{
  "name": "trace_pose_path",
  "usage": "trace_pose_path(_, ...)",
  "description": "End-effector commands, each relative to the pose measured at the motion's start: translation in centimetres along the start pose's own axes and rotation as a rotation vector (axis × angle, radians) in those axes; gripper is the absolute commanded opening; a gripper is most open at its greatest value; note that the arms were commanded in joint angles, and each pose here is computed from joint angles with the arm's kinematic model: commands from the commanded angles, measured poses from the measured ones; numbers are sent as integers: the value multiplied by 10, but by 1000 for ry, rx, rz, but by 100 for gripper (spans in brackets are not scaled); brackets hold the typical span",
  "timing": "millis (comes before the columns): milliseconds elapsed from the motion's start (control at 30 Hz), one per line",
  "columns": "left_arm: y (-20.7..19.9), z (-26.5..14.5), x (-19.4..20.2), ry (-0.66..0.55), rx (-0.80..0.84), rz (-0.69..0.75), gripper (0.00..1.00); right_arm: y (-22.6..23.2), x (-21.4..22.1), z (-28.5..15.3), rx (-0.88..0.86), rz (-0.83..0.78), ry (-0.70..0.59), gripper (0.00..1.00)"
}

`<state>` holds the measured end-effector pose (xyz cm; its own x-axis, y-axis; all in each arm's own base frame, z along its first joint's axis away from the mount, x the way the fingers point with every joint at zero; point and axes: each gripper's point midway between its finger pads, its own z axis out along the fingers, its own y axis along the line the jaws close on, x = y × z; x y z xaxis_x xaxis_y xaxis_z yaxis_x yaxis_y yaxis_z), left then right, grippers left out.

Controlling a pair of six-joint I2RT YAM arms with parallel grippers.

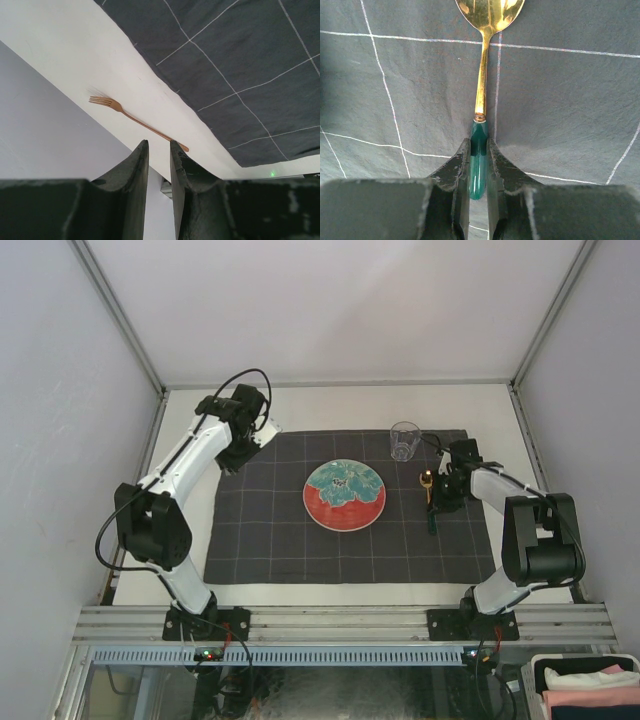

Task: Set the dinner table for one person
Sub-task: Adjust the spoon with the napkin.

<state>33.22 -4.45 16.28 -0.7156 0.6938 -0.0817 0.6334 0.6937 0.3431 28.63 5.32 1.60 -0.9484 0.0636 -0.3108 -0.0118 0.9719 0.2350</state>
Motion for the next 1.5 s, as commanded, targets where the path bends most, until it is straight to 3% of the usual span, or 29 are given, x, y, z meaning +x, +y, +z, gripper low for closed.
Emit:
trace_pose_path(0,2,-10,0,-39,-9,-26,28,1,-8,-4,0,-14,-58,0)
trace_pose_path(1367,7,-10,-9,-40,-10,-42,27,3,-7,-3,-11,-21,-43,0)
trace_pose_path(1467,7,-10,-9,-39,-10,-38,27,1,-7,-4,-2,-11,-40,34)
